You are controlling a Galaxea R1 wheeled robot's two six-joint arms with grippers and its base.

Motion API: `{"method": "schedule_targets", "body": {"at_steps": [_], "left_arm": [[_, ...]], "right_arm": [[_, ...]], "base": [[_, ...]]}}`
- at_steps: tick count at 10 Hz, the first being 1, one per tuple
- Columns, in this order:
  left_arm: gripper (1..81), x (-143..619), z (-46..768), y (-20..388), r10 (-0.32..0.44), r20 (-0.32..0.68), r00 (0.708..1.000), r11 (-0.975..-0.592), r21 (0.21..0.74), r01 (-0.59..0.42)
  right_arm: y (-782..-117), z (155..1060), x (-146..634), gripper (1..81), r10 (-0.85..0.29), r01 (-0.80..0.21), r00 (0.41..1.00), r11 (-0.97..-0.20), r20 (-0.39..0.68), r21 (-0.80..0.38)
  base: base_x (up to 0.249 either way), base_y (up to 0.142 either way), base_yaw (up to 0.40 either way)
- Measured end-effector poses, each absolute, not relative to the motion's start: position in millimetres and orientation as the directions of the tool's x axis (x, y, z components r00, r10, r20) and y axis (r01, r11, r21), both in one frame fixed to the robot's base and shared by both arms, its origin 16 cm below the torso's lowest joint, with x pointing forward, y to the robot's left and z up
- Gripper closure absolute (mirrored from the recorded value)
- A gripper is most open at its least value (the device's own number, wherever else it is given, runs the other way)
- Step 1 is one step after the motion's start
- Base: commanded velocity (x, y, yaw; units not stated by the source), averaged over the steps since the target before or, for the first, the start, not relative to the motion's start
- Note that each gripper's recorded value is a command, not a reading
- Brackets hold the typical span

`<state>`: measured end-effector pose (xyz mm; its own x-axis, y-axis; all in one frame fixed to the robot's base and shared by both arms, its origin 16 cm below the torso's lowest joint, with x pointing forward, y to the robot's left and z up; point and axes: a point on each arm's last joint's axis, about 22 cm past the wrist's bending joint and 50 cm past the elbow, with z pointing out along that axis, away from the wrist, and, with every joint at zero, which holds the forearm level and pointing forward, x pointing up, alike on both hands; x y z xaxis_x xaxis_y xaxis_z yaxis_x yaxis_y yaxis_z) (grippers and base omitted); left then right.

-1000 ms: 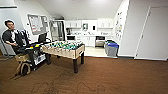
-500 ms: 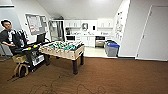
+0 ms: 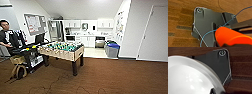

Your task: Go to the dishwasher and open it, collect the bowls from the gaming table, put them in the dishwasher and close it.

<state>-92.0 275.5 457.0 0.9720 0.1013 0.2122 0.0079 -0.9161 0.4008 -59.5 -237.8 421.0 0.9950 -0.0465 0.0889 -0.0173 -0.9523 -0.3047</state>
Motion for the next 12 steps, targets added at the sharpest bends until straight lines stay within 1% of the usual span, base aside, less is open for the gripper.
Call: {"method": "schedule_targets", "body": {"at_steps": [2, 4, 9, 12], "left_arm": [[81.1, -93, 462, 277, 0.11, 0.213, 0.971, -0.91, 0.416, 0.012], [81.1, -95, 469, 265, 0.127, 0.213, 0.969, -0.892, 0.452, 0.018], [81.1, -97, 470, 266, 0.126, 0.211, 0.969, -0.892, 0.451, 0.018], [81.1, -97, 470, 267, 0.126, 0.212, 0.969, -0.893, 0.45, 0.018]], "right_arm": [[-241, 421, -58, 81.1, -0.047, -0.017, 0.995, -0.953, 0.092, -0.302], [-240, 421, -59, 81.1, -0.048, -0.017, 0.994, -0.952, 0.094, -0.306], [-243, 421, -57, 81.1, -0.047, -0.016, 0.994, -0.953, 0.096, -0.303], [-260, 420, -57, 81.1, -0.043, -0.015, 0.994, -0.962, 0.098, -0.272]], "base": [[0.096, 0.0, 0.0], [0.09, 0.0, 0.0], [0.087, 0.0, 0.0], [0.085, 0.0, 0.0]]}}
